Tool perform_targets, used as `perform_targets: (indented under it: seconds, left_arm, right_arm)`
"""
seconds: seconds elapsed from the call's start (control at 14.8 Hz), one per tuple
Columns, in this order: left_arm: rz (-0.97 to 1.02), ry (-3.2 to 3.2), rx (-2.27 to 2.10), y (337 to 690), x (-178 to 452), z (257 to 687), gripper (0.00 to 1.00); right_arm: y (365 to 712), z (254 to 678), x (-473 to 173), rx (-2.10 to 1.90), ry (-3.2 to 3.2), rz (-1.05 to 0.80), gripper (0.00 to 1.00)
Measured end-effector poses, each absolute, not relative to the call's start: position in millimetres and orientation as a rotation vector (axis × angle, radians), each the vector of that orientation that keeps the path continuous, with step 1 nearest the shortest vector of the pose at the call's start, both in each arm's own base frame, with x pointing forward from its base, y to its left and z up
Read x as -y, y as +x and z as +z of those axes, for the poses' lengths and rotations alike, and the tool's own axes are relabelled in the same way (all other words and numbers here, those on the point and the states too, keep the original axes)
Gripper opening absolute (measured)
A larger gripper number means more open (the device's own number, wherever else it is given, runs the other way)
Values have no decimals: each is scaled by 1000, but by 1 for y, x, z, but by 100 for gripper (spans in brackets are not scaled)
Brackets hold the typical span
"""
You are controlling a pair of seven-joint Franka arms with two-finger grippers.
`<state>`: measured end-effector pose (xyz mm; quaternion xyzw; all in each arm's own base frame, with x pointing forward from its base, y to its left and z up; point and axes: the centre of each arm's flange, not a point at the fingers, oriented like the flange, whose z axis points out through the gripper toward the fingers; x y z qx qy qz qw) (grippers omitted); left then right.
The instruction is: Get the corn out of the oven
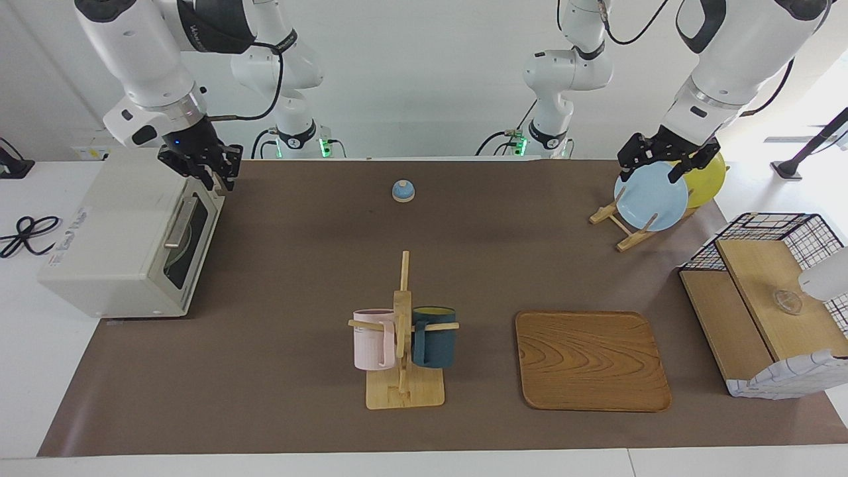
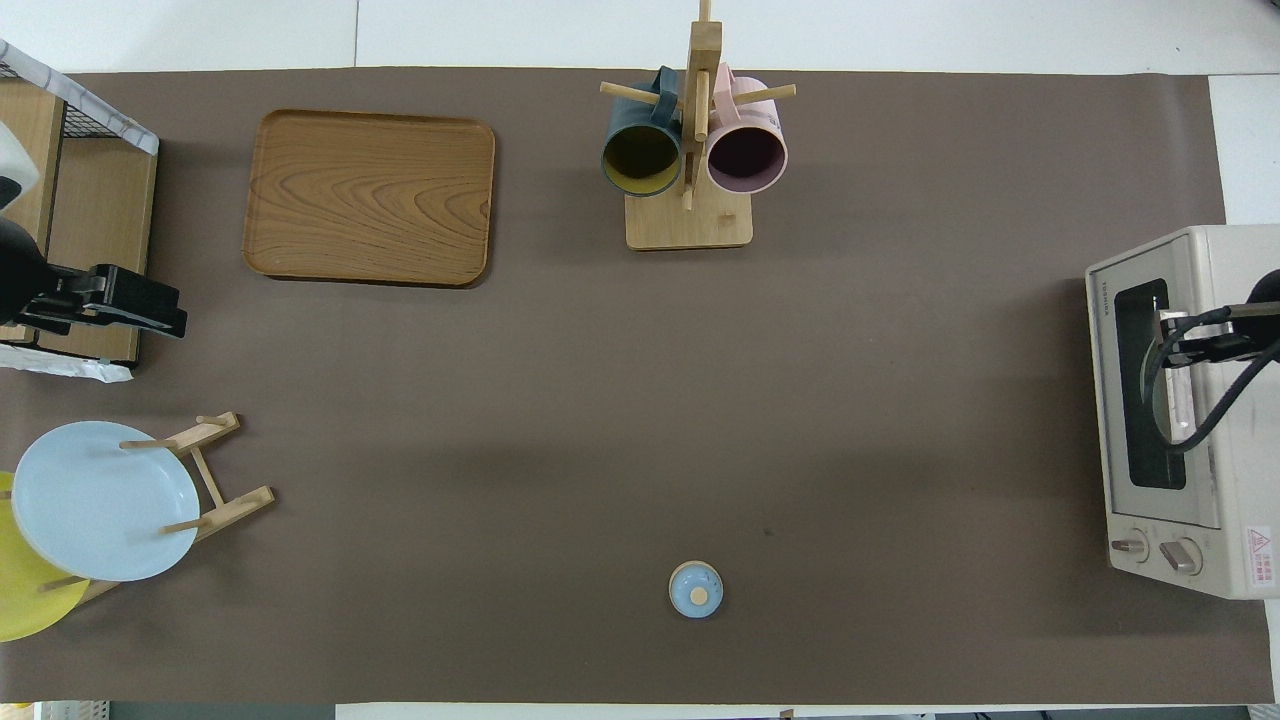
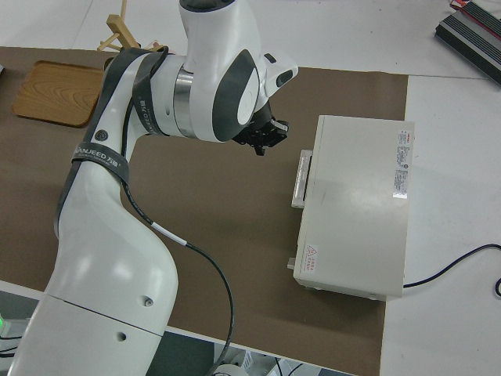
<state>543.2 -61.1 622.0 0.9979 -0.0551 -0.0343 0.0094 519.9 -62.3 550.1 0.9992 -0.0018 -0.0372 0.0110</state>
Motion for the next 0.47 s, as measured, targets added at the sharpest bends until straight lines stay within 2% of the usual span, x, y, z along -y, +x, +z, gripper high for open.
perform_targets:
  seconds: [0.47]
  left_arm:
    - [-107, 3116, 172, 543, 61, 622, 100]
  right_arm:
    - [499, 503, 101, 2, 3087, -53, 1]
